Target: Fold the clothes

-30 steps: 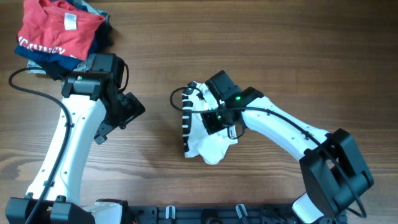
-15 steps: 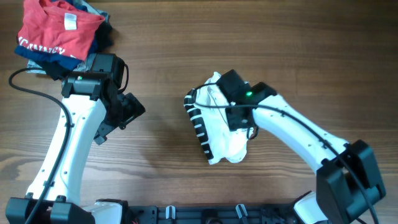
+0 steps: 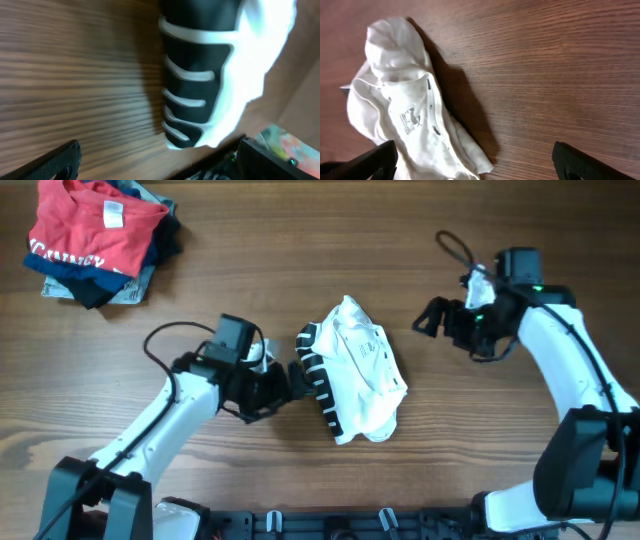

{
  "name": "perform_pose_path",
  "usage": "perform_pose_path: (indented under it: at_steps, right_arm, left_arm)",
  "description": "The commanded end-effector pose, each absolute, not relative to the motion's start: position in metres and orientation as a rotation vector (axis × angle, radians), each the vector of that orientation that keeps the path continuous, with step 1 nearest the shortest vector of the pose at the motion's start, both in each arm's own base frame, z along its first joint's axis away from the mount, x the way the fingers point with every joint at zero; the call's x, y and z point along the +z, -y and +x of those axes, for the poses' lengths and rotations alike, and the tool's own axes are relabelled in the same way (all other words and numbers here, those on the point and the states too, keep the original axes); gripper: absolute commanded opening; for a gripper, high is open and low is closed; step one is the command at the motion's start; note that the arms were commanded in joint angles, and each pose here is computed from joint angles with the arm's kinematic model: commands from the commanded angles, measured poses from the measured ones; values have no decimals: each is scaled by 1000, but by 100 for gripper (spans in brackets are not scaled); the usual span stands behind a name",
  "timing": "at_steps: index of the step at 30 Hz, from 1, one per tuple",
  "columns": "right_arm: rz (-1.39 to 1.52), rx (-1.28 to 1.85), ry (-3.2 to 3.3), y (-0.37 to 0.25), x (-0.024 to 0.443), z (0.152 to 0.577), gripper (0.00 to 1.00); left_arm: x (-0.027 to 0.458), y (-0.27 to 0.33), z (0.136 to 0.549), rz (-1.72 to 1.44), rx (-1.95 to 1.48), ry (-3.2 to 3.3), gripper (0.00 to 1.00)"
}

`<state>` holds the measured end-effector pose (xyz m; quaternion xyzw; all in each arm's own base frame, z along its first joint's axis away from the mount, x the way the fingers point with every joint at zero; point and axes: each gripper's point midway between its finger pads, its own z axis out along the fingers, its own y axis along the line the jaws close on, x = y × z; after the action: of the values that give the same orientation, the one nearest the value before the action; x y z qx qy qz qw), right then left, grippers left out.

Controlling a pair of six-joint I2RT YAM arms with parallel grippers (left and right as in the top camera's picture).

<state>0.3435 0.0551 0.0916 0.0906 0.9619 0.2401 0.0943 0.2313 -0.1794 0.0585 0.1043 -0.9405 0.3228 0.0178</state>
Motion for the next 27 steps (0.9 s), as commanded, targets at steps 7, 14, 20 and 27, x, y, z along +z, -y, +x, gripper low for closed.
perform_pose_path:
  at_steps: [7,14,20,27]
  right_arm:
    - [191,873,-2783,-62,112,345,100]
    - [190,873,-2782,-62,112,345,100]
    - [174,874,-2795,-63,111,341,100]
    - [166,874,-2817,-63,109,336,100]
  left_arm:
    - [30,215,241,248,1169,2813,99]
    - [0,243,260,279,1239,2796,100]
    - [-33,259,298,356,1193,3029,69]
    - [-8,268,336,20,1325,3289,5]
